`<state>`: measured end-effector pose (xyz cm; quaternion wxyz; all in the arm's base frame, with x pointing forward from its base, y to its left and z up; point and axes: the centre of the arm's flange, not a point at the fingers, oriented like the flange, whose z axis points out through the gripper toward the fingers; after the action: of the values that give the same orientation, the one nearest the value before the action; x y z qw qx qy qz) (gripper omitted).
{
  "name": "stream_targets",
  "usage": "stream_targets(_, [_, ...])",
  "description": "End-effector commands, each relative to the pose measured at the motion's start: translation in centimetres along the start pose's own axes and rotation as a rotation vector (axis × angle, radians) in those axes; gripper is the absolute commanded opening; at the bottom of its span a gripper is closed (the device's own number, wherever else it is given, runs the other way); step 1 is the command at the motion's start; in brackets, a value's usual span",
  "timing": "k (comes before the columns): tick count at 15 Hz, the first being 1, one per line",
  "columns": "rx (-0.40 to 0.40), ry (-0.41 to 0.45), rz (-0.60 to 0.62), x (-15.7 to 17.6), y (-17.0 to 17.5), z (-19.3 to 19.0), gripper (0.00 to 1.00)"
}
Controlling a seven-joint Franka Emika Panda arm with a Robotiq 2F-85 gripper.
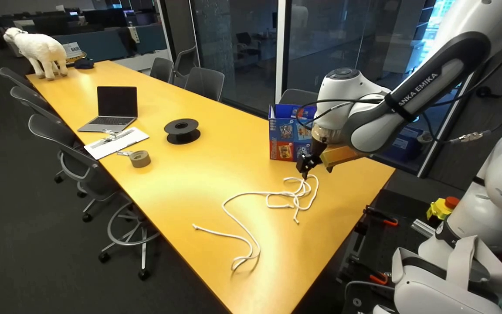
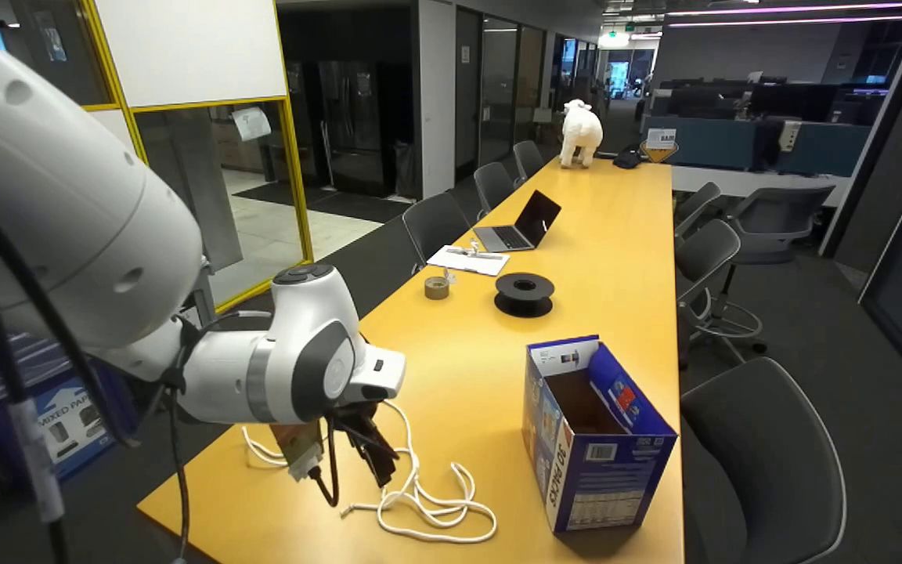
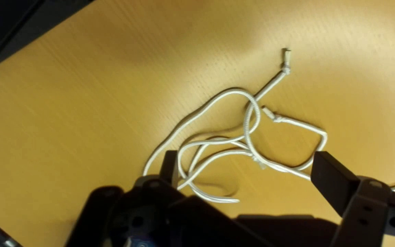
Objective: Put the ropes in the box
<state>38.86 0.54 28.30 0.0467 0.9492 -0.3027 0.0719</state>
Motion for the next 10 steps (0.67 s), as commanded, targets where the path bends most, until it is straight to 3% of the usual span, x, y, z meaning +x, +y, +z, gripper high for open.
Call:
stream_targets(1, [-0.09,-0.006,0.182,1.9,1.5,4.7,1.0])
stream_targets(6, [-0.201,-0.121,0.422,1.8,2.6,9.7,1.0])
stream_targets(10, [-0.175,-0.303,0.567,0.9,0.8,13.3,1.0])
